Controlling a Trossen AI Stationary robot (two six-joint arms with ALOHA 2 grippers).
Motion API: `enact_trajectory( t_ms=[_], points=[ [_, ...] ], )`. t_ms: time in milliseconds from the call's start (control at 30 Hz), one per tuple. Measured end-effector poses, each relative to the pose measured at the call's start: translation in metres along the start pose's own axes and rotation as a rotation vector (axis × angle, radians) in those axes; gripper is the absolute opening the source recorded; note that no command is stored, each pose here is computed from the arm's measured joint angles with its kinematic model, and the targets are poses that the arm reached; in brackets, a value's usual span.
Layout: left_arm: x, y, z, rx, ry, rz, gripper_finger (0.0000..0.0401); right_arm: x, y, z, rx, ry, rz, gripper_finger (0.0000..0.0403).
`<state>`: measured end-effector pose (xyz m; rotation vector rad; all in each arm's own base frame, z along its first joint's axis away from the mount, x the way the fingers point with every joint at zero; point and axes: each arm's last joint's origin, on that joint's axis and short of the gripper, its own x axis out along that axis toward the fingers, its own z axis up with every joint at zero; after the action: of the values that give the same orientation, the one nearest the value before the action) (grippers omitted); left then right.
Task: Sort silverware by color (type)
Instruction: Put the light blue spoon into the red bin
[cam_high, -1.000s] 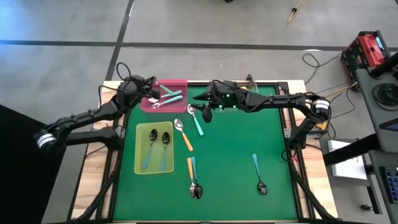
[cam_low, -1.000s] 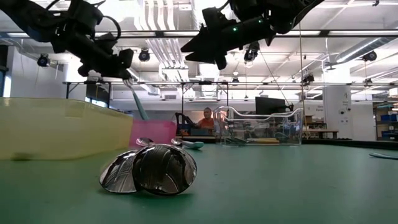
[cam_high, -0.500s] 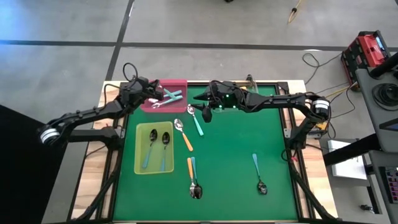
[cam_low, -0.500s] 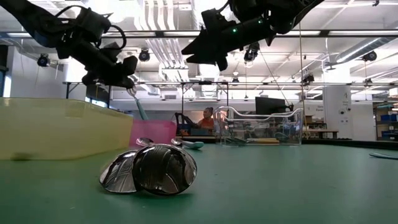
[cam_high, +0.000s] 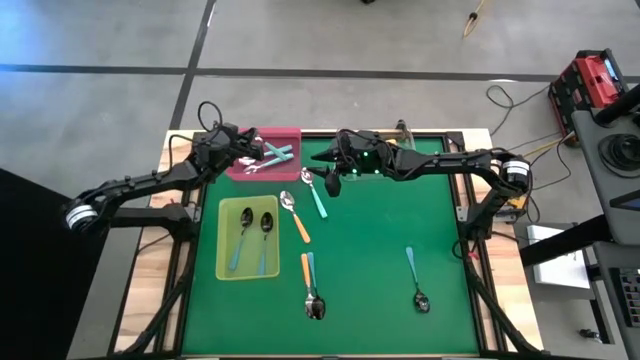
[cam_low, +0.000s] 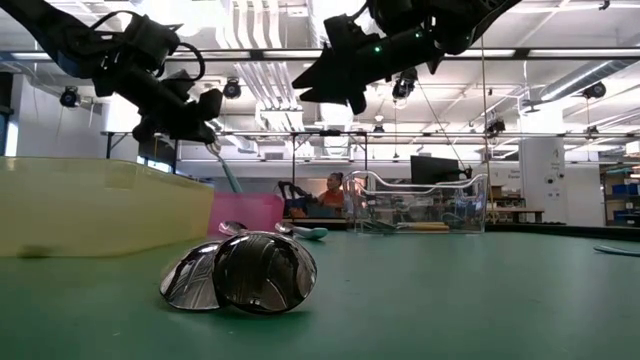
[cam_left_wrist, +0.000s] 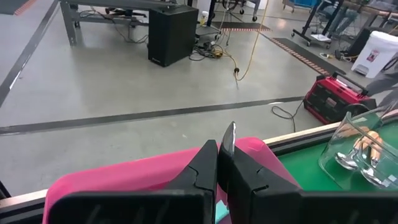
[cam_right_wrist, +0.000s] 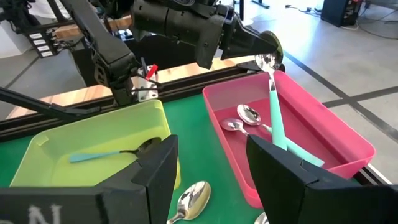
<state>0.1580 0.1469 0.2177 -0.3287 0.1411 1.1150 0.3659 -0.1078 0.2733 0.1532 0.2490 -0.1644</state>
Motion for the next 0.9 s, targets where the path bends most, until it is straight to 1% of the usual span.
enact_trajectory(
  t_ms=[133,267,667,900],
  points=[
    [0.0,0.001,0.0,-0.024,-0.006,0.018,0.0,0.0,0.0,-0.001,0.002,0.014,-0.001,0.0183],
    [0.0,0.001,-0.001,-0.089,-0.014,0.023,0.0,0.0,0.0,-0.002,0.003,0.015,-0.001,0.0182],
    [-0.001,0.006,-0.011,-0.135,-0.013,0.071,0.0,0.0,0.0,-0.002,0.012,0.016,-0.001,0.0182],
    [-0.001,0.007,-0.013,-0.137,-0.013,0.08,0.0,0.0,0.0,-0.002,0.011,0.016,-0.001,0.0182]
  ],
)
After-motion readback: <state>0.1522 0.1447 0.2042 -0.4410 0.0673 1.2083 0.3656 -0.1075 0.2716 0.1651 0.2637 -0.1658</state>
